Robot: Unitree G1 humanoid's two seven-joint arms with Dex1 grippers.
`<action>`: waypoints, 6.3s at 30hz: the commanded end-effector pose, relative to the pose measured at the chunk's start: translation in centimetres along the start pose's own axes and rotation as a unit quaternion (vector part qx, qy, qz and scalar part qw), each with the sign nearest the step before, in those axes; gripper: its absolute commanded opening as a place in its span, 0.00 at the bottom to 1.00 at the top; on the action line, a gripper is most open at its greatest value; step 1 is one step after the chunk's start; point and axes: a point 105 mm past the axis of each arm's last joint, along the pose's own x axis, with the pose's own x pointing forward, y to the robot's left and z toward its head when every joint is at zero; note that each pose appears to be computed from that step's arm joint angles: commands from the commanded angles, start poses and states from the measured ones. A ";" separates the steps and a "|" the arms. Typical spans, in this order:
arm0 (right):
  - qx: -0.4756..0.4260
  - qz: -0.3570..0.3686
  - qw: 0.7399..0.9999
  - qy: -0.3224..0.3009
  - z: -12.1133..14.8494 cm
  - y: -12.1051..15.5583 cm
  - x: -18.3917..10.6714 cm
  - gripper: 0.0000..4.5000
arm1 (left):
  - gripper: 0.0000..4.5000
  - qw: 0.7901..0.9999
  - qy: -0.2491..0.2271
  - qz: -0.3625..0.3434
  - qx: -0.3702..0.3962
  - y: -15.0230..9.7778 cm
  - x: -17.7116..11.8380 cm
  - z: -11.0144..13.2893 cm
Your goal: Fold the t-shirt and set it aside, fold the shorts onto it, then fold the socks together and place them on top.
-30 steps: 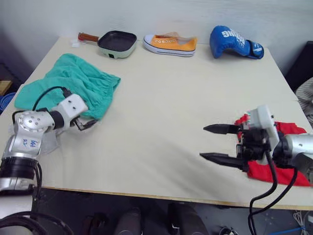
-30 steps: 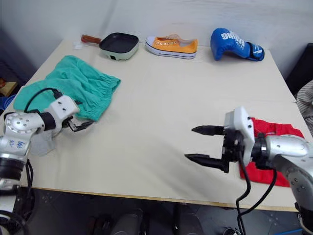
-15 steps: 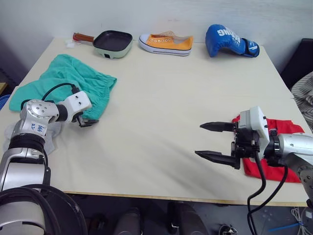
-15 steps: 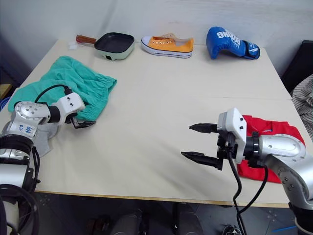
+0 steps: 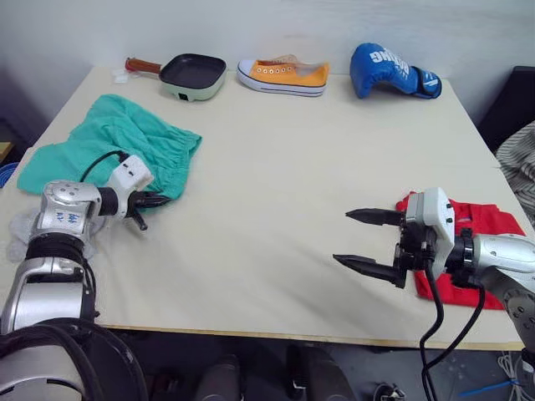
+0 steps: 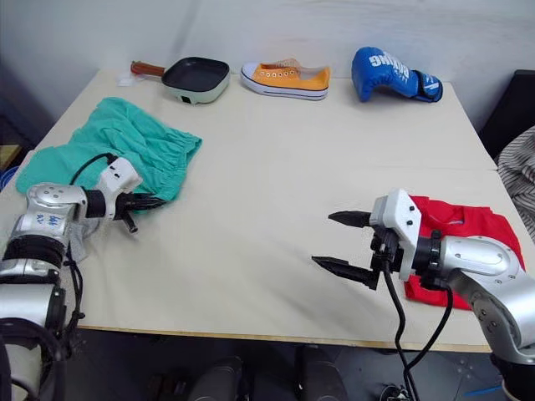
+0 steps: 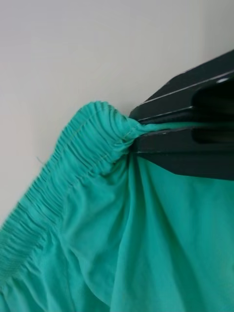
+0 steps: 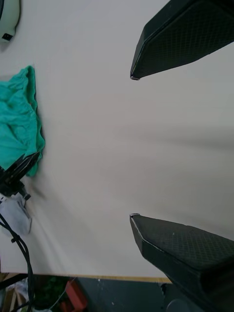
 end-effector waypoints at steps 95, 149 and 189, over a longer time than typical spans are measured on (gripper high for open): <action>-0.217 0.218 0.949 0.071 -4.6 0.0 1.3 0.88 | 0.96 0.966 0.099 -0.138 0.195 -11.1 -7.8 -3.5; -0.052 0.265 0.962 0.029 -4.3 6.0 -0.5 0.00 | 0.00 0.938 0.051 -0.340 -0.037 -16.6 -13.2 1.7; -0.011 0.172 0.983 0.067 -5.1 3.4 0.2 0.00 | 0.68 0.960 0.003 -0.278 0.038 -14.2 -6.6 4.5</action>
